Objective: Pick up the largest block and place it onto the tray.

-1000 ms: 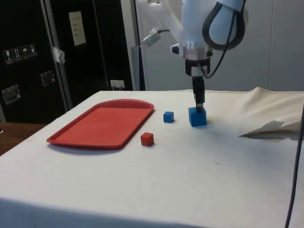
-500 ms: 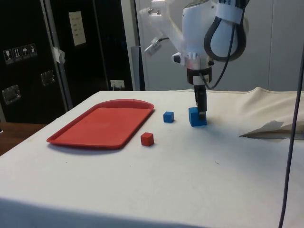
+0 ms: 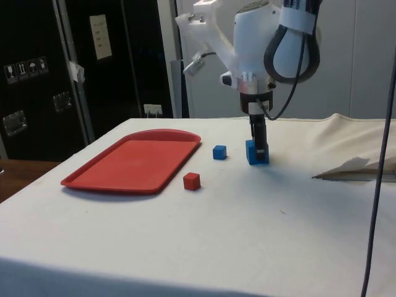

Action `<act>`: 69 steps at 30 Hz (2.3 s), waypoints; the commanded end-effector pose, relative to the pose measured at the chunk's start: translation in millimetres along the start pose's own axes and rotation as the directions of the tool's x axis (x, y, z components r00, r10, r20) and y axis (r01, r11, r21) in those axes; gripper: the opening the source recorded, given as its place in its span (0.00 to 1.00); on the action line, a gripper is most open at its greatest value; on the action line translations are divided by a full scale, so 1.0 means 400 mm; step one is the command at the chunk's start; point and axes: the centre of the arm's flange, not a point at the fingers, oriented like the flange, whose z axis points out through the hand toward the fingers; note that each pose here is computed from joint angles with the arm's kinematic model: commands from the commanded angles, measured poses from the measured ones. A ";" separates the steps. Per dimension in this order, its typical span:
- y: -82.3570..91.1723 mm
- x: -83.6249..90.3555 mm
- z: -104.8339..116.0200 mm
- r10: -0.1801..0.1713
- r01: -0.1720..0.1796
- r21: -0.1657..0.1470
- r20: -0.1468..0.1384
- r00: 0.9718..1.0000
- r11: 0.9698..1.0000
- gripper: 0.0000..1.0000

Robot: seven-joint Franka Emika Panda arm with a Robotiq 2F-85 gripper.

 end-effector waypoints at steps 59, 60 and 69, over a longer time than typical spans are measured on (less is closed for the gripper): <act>0.049 0.059 -0.208 0.014 -0.008 0.084 -0.075 0.997 0.996 0.02; 0.052 0.064 -0.217 0.016 -0.009 0.085 -0.079 0.997 0.996 0.02; 0.075 0.106 -0.284 0.023 -0.015 0.084 -0.098 0.995 0.996 0.02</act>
